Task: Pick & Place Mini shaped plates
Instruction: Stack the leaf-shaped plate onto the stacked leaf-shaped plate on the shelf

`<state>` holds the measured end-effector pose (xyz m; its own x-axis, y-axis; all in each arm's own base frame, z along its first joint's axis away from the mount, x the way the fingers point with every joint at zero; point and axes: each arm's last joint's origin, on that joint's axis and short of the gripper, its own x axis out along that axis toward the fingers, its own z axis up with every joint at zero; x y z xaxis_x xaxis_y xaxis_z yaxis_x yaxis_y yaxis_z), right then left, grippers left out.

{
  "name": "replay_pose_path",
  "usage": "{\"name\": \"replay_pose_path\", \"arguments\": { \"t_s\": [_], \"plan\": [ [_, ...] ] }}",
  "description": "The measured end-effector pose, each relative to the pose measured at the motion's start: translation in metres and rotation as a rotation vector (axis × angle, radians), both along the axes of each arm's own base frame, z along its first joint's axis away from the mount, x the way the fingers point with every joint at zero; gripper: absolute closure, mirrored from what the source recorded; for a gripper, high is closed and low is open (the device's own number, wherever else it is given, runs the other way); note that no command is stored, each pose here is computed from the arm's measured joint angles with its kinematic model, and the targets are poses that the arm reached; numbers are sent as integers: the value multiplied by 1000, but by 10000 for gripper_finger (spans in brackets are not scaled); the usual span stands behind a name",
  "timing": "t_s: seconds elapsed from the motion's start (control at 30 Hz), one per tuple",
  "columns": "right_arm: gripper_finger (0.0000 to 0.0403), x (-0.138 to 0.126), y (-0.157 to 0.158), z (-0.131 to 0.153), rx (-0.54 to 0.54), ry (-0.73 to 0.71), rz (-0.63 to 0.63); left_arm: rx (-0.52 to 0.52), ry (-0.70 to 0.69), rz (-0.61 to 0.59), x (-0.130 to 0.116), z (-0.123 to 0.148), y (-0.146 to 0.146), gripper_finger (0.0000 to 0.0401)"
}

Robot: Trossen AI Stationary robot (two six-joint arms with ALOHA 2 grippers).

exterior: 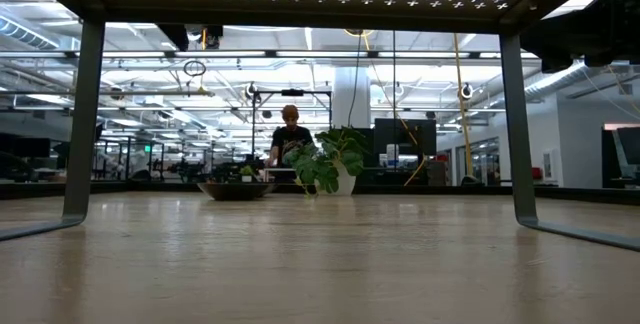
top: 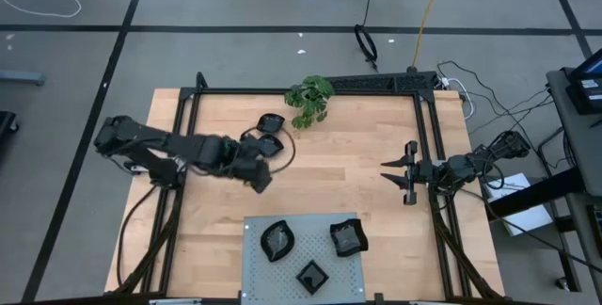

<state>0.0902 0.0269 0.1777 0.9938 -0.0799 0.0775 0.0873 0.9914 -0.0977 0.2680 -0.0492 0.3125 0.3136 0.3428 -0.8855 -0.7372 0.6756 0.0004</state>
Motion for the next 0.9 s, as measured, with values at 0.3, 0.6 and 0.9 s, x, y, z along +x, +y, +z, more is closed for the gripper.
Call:
{"name": "replay_pose_path", "arguments": {
  "t_s": [0.3,0.6,0.9],
  "plan": [
    [284,0,0,0,0,0,0,-60,130,12,3,-41,78,36],
    [284,0,0,0,0,0,0,-112,81,-69,-6,-85,141,36],
    [284,0,0,0,0,0,0,-85,78,-35,-25,-116,169,36]
  ]
}}
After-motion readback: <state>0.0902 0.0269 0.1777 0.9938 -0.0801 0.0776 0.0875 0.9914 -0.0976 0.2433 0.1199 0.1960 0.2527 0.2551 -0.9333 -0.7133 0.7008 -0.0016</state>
